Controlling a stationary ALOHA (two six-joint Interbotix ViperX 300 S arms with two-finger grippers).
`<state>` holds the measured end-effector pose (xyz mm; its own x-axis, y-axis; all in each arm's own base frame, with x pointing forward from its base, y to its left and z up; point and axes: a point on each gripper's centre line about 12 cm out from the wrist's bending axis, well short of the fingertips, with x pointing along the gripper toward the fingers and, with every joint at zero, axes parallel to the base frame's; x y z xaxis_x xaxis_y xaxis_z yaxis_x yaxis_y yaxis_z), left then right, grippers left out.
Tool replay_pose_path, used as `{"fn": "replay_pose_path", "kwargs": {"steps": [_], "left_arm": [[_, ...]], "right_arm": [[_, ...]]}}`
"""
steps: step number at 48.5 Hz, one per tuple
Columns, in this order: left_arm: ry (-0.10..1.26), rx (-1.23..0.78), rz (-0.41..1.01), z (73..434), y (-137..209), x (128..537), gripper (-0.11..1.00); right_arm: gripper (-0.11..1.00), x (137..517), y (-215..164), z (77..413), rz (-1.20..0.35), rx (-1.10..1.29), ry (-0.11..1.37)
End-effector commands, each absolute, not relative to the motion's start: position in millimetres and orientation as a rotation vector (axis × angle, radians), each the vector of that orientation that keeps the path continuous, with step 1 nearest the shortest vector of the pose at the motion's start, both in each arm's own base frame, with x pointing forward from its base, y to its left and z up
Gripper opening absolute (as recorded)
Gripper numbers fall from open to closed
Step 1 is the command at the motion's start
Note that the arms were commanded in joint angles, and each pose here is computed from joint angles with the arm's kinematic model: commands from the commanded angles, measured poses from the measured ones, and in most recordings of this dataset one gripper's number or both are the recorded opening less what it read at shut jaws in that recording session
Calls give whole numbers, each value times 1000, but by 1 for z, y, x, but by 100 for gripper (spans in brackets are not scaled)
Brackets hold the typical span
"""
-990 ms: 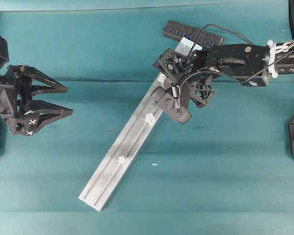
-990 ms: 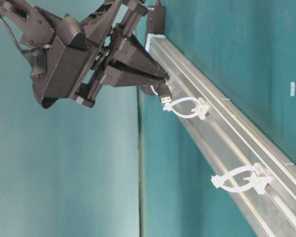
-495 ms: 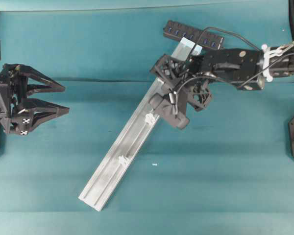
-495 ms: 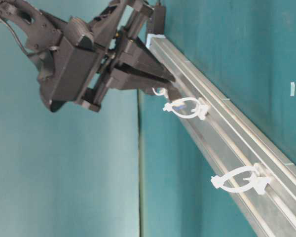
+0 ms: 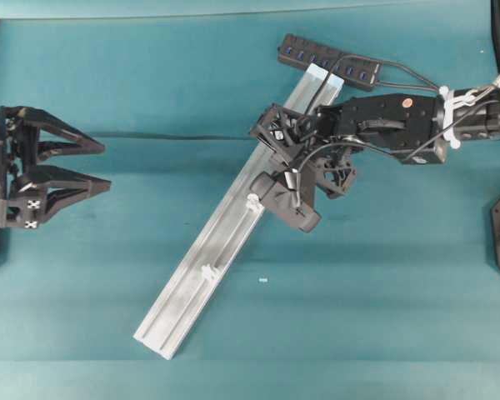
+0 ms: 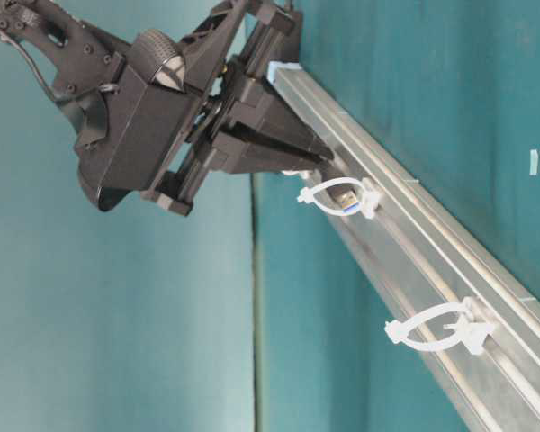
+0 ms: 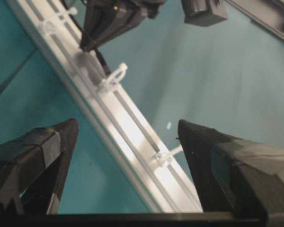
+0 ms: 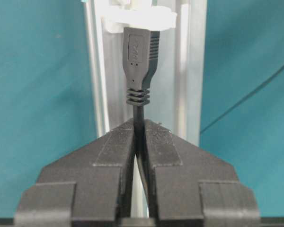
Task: Pass the USB cable through three rings with both arms.
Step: 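Regrasp the cable near the plug with the right gripper and insert into second ring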
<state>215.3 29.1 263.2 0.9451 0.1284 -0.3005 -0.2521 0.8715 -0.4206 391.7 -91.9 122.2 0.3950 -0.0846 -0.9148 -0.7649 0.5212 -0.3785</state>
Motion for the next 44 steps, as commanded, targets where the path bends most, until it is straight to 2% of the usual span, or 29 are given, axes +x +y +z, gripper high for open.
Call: {"fn": "replay_pose_path", "kwargs": {"steps": [1,44], "left_arm": [[258,-469,197,268,29,216,92],[271,-479,200,263,29,216,92]], "right_arm": [[7,394,-86,121,532,-947,1091],[7,405,-64,133,511,-883,1010]]}}
